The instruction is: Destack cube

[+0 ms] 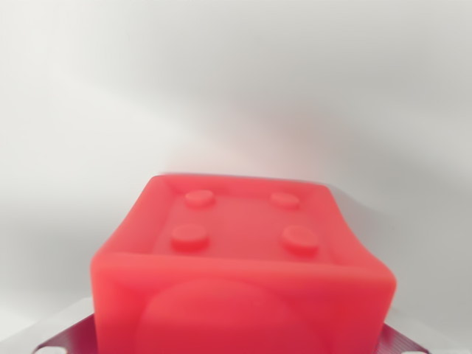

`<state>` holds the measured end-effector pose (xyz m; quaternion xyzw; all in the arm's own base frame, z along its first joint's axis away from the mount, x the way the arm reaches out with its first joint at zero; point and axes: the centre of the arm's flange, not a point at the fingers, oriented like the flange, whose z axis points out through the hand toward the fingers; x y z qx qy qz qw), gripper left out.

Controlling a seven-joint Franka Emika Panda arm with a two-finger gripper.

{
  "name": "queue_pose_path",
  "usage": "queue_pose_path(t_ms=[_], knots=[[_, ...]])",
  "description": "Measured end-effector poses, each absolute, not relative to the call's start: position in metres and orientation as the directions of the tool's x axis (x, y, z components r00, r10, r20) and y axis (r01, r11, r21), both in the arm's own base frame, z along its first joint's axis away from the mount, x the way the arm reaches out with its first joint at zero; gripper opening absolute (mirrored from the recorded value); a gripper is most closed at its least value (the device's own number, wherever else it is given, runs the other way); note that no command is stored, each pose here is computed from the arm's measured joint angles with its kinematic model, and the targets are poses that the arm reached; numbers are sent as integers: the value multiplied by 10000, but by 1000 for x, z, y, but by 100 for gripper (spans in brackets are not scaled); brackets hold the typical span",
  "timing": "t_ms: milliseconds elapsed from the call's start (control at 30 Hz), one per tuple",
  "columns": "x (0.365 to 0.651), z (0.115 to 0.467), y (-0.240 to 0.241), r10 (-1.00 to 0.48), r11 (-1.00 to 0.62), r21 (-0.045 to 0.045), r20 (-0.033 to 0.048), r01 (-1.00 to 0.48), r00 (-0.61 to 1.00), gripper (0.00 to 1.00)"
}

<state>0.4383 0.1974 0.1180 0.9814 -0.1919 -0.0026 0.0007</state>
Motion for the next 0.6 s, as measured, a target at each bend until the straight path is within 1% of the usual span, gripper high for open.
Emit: queue_pose_path(t_ms=[233,267,600], knots=[[439,116,198,-3766,-9264,24,-46,-3766,9264,0],[439,116,198,-3766,-9264,24,-45,-3765,9264,100],[439,116,198,-3764,-9265,23,-41,-3764,9264,100]])
